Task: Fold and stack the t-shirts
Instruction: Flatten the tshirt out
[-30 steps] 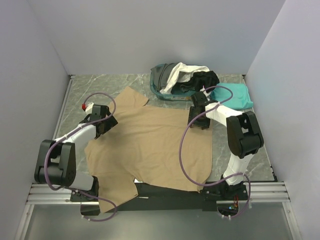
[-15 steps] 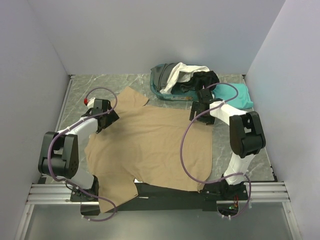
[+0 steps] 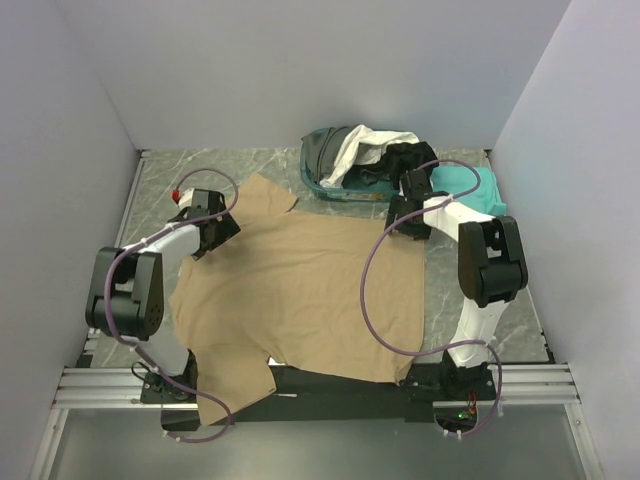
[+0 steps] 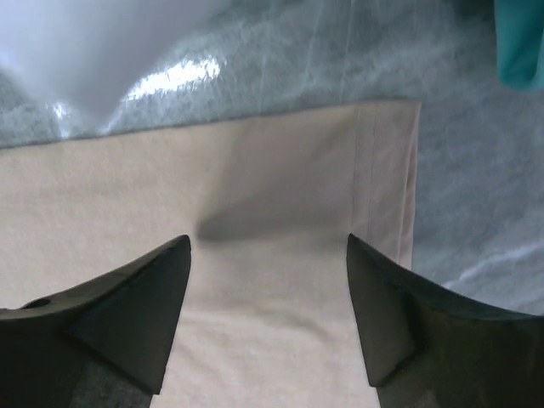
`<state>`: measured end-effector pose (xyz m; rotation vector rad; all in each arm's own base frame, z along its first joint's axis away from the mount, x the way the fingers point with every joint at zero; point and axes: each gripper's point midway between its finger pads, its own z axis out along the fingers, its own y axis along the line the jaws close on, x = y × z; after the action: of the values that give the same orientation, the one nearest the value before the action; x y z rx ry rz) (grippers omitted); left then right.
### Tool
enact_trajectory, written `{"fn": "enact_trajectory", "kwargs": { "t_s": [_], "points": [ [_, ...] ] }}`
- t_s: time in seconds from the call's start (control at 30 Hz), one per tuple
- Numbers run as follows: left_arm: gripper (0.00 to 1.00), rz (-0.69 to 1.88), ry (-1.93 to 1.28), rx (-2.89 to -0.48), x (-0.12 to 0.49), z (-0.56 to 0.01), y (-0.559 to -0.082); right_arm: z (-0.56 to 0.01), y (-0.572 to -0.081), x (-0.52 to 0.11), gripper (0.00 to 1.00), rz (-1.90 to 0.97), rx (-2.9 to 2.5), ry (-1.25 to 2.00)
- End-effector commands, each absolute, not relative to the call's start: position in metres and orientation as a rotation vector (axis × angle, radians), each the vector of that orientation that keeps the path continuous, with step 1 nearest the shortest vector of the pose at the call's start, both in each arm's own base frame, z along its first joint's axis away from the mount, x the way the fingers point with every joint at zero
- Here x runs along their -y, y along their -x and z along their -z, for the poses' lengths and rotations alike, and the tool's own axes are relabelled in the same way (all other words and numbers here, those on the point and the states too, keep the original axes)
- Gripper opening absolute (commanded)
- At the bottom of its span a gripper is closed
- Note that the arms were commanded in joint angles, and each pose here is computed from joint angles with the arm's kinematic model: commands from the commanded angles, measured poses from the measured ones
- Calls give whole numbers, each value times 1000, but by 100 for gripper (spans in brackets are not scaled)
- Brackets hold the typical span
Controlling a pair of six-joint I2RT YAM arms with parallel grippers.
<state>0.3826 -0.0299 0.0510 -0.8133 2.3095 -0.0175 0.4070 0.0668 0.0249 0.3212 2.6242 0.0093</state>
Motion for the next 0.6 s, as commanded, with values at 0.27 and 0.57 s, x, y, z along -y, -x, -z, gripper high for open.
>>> {"fn": "enact_trajectory", "kwargs": {
  "t_s": [0.27, 0.57],
  "points": [
    [99, -8, 794, -2336, 25, -44, -403, -25, -433, -63, 70, -69, -2644, -169],
    [99, 29, 780, -2358, 28, -36, -424, -31, -454, -47, 86, -20, -2609, -112]
  ]
}}
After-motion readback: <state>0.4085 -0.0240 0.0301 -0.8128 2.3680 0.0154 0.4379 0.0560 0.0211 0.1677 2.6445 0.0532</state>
